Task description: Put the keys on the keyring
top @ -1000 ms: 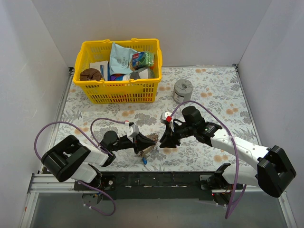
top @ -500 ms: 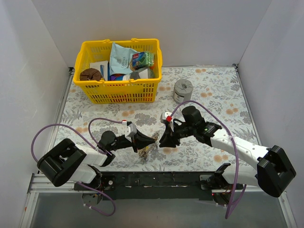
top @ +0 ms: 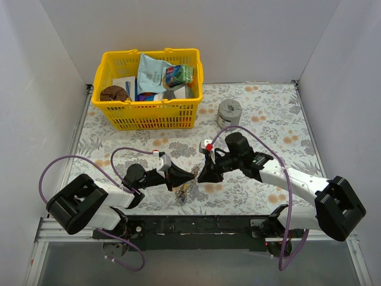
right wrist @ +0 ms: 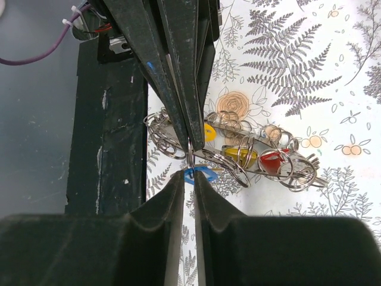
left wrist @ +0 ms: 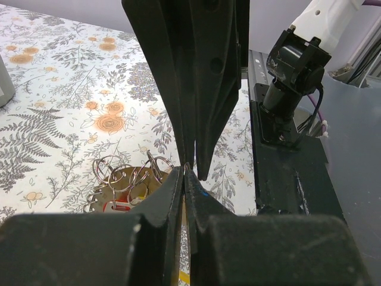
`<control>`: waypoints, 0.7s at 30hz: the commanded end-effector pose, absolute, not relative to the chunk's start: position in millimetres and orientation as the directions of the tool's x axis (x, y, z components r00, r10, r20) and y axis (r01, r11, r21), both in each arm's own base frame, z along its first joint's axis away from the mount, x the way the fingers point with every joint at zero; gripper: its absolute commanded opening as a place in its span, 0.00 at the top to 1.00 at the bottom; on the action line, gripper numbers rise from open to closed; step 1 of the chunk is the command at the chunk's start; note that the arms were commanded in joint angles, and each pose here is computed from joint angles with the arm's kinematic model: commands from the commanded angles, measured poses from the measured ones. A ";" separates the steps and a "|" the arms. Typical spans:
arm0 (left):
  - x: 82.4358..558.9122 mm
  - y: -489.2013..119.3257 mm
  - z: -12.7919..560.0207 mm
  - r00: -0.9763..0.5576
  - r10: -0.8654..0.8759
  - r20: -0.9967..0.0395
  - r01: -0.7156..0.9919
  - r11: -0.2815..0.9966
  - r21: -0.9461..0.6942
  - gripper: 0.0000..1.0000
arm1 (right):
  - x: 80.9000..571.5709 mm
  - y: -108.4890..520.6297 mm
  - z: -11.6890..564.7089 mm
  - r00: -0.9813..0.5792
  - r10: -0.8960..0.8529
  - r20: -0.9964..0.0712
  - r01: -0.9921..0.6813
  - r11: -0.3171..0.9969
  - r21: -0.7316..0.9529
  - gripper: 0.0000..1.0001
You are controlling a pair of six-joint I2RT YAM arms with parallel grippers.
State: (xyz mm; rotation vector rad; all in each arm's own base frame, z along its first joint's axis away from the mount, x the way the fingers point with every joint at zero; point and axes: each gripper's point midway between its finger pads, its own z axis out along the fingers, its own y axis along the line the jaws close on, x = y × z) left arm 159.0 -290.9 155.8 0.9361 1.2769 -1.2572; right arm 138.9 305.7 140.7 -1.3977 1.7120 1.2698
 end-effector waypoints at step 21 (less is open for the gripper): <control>141.2 -281.8 265.7 0.184 -0.458 -0.870 0.983 0.094 0.159 1.00 | 132.8 318.4 150.7 -0.261 -0.352 -0.899 -0.945 -0.100 0.313 0.99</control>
